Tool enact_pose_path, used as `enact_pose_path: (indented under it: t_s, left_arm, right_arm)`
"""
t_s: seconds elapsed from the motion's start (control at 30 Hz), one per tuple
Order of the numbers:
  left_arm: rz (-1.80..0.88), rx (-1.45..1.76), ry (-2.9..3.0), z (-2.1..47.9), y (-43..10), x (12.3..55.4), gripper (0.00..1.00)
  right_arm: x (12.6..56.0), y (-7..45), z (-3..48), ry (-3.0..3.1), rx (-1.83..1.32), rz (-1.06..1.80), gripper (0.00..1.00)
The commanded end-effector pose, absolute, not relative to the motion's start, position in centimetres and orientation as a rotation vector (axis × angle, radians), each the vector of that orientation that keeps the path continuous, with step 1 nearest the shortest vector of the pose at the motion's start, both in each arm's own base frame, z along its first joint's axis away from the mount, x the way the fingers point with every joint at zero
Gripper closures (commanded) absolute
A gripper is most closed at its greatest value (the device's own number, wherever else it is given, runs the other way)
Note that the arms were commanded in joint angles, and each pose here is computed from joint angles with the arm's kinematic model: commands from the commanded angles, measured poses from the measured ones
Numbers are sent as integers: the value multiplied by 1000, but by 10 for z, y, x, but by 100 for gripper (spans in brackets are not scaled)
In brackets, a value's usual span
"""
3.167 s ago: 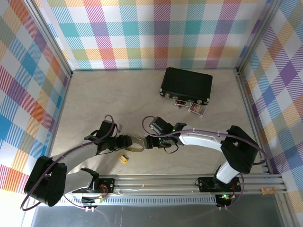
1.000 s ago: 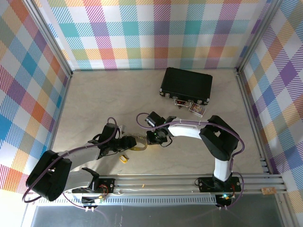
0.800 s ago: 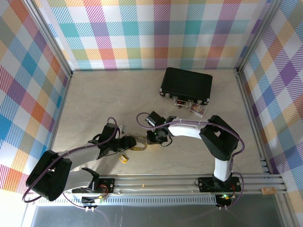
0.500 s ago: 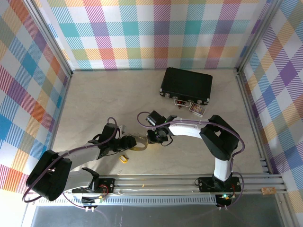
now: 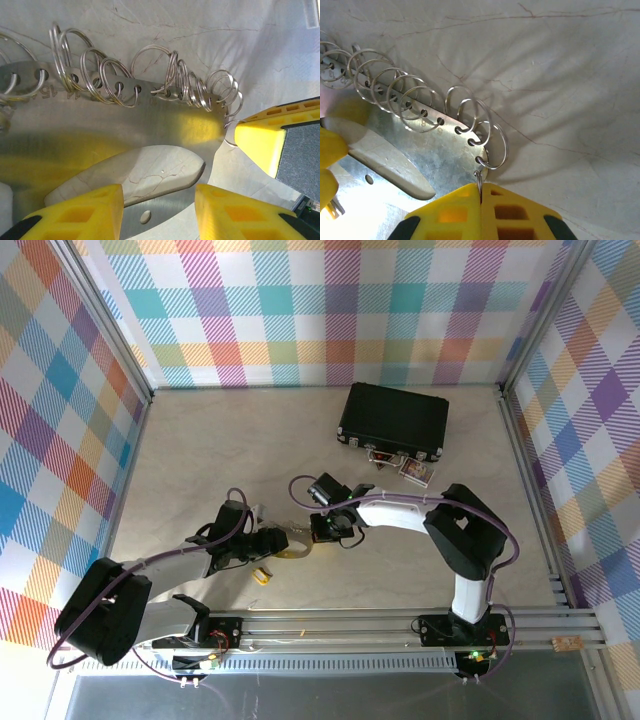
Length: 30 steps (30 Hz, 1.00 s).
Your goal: Put the keys on the keyring
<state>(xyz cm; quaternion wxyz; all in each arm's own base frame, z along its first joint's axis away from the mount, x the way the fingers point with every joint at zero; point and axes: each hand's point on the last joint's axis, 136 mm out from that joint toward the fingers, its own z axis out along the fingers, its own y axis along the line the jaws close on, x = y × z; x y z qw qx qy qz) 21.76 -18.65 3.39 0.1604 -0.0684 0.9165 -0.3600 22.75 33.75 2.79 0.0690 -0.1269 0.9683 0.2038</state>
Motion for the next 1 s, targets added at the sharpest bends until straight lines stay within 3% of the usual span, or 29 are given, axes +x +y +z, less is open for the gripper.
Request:
enact_pose_path:
  t_s: [0.0, 0.43, 0.7, 0.97]
  left_arm:
    - [-1086, -156, 2590, 47, -193, 215, 57]
    - [-1228, 116, 2177, 174, -204, 215, 58]
    - [-1343, 270, 1896, 246, -207, 191, 58]
    - [-1534, 410, 1639, 308, -217, 159, 57]
  right_arm:
    - [233, 338, 51, 2832, -444, 641, 100]
    - [211, 342, 153, 2287, -856, 824, 100]
    - [175, 342, 230, 1924, -1076, 1018, 100]
    - [149, 336, 301, 1612, -1069, 1186, 100]
